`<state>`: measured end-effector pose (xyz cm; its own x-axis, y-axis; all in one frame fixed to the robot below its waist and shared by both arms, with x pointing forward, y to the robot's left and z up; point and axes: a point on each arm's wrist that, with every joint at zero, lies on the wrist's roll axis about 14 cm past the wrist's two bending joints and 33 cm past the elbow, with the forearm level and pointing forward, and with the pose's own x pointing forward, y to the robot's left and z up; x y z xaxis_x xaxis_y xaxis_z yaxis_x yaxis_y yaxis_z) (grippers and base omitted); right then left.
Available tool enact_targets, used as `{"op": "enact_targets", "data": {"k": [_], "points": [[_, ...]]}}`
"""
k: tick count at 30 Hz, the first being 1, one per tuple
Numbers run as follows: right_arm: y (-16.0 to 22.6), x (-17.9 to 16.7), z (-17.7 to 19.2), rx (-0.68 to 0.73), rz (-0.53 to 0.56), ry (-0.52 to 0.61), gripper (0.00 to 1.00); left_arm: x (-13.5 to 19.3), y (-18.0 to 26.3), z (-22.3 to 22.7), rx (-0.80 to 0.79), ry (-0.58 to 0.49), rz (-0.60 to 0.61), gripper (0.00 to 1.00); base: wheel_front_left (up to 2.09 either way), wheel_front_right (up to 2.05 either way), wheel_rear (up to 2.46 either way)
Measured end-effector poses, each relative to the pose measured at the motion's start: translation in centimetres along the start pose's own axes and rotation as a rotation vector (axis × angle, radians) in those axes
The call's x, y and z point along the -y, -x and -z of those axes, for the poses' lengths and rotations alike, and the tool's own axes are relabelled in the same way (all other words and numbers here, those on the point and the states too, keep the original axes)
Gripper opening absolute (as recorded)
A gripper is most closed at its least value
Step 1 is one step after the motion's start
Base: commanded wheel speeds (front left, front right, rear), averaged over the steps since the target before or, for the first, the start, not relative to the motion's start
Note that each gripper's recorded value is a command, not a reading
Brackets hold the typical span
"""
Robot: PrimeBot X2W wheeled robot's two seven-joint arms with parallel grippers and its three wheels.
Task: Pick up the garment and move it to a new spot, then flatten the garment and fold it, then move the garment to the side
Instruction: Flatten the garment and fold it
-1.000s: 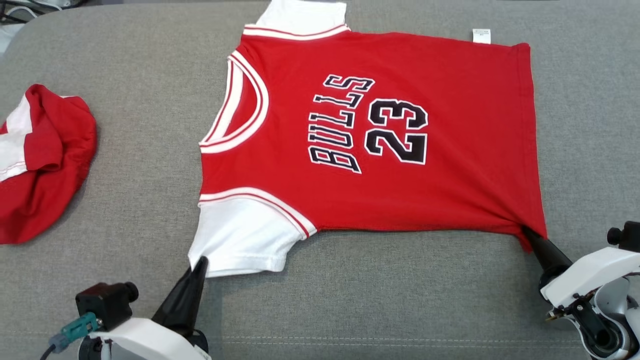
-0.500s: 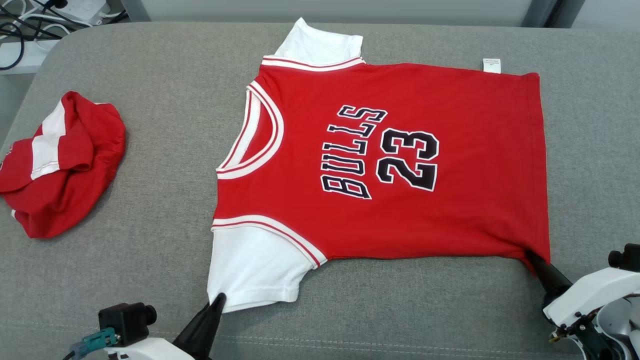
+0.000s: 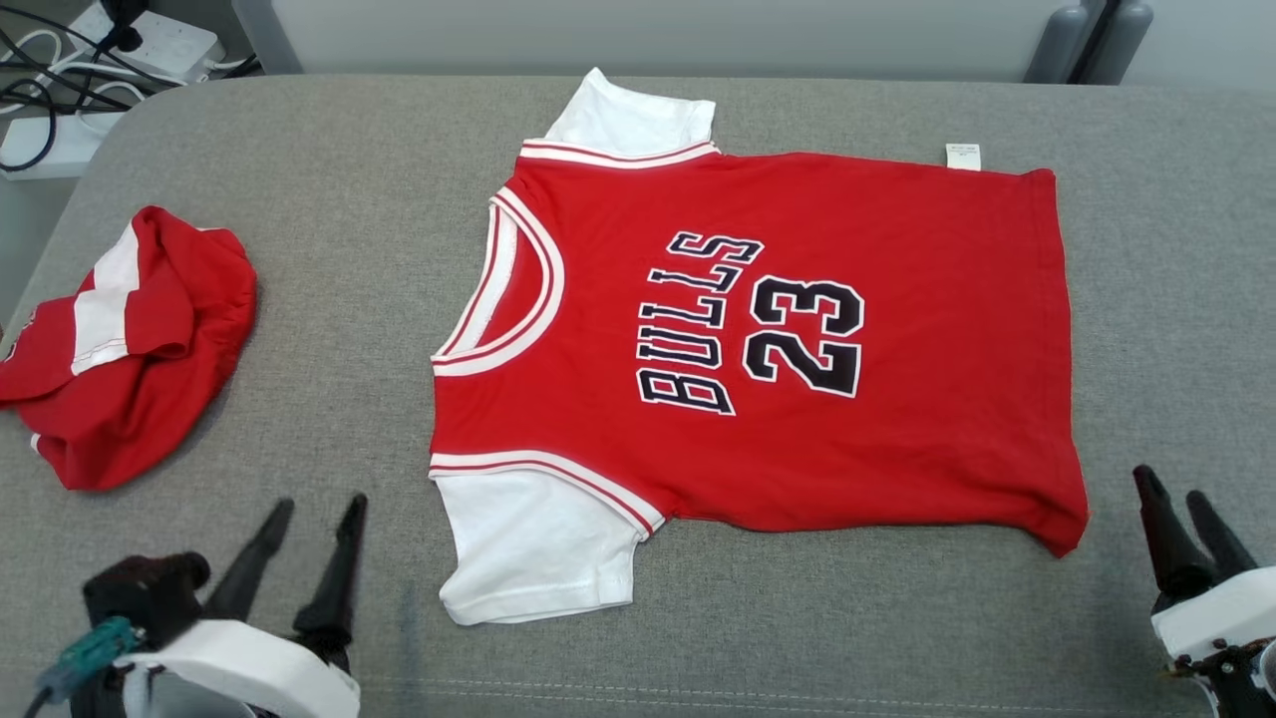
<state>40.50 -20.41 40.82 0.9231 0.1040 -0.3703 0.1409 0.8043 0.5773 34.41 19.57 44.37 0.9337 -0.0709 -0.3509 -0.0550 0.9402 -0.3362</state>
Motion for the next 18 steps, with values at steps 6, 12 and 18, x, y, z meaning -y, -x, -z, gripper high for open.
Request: {"op": "enact_targets", "data": {"k": [6,12,18], "points": [[1.3,-2.8,-5.6,0.247,-0.056,0.278,1.0,0.8,-0.4,-9.0,0.329,-0.124,-0.011,1.0,0.0,0.0,0.0],[3.5,-8.0,-9.0,0.462,-0.173,0.52,1.0,3.0,-0.3,-12.4,0.459,-0.192,0.046,1.0,0.0,0.0,0.0],[4.8,-10.3,-8.8,0.529,-0.235,0.618,1.0,2.5,-0.8,-11.4,0.441,-0.221,0.038,1.0,0.0,0.0,0.0]]}}
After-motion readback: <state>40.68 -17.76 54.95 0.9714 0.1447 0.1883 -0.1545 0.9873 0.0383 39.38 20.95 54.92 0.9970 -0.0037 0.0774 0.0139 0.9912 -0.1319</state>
